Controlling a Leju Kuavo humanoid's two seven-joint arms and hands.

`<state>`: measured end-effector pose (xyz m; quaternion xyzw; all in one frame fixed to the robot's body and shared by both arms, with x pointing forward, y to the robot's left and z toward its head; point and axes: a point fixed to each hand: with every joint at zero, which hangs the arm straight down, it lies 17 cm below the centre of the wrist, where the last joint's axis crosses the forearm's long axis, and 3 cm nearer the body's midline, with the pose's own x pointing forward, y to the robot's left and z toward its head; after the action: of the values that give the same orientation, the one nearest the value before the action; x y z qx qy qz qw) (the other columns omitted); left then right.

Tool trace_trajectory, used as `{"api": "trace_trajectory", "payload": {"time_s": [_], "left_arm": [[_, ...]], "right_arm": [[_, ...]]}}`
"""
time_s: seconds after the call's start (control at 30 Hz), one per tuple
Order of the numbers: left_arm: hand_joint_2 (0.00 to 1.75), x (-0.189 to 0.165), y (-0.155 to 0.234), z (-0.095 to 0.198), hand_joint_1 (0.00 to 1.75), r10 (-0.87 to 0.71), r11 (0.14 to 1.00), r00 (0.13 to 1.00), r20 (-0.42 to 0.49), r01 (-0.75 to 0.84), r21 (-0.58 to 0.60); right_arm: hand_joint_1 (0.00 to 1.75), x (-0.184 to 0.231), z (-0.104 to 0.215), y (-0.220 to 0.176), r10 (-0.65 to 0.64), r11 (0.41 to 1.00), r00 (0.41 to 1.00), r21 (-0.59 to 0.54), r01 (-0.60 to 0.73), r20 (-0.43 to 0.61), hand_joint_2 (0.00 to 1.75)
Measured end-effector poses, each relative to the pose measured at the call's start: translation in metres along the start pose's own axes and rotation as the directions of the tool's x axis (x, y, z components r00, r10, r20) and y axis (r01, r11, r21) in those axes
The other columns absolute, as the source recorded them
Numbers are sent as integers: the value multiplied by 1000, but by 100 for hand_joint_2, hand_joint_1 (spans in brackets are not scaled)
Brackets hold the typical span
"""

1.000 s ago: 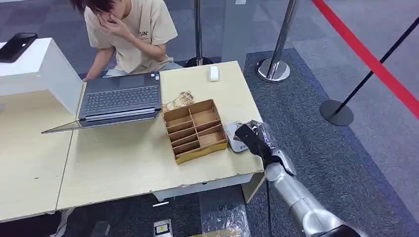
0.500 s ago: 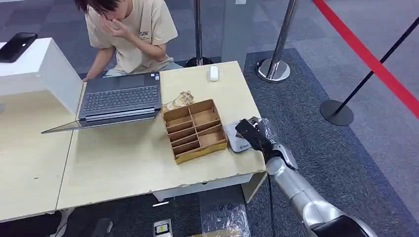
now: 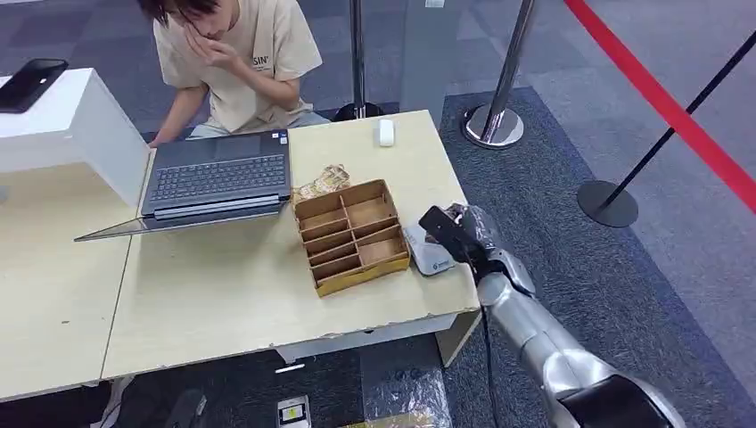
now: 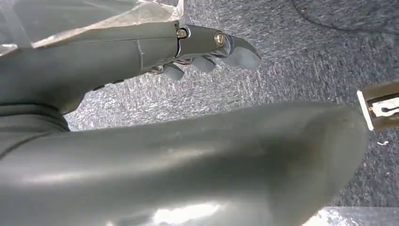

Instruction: Pass the card to the sensor for recognition and then transmit it.

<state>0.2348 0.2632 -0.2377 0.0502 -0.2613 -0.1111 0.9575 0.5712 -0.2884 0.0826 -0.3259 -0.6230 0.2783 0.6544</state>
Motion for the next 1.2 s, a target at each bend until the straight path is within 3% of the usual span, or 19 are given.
{"api": "trace_trajectory", "payload": {"time_s": [0.63,1.2], "left_arm": [[0,11,-2,-2,0,-7,1000,1000,5,7,-7],[0,15,-1,-2,0,-7,1000,1000,11,7,-4]], "right_arm": [[175,-15,-1,-4,30,999,998,-32,-32,-49,175],[175,0,11,30,-35,999,998,16,36,-54,175]]}}
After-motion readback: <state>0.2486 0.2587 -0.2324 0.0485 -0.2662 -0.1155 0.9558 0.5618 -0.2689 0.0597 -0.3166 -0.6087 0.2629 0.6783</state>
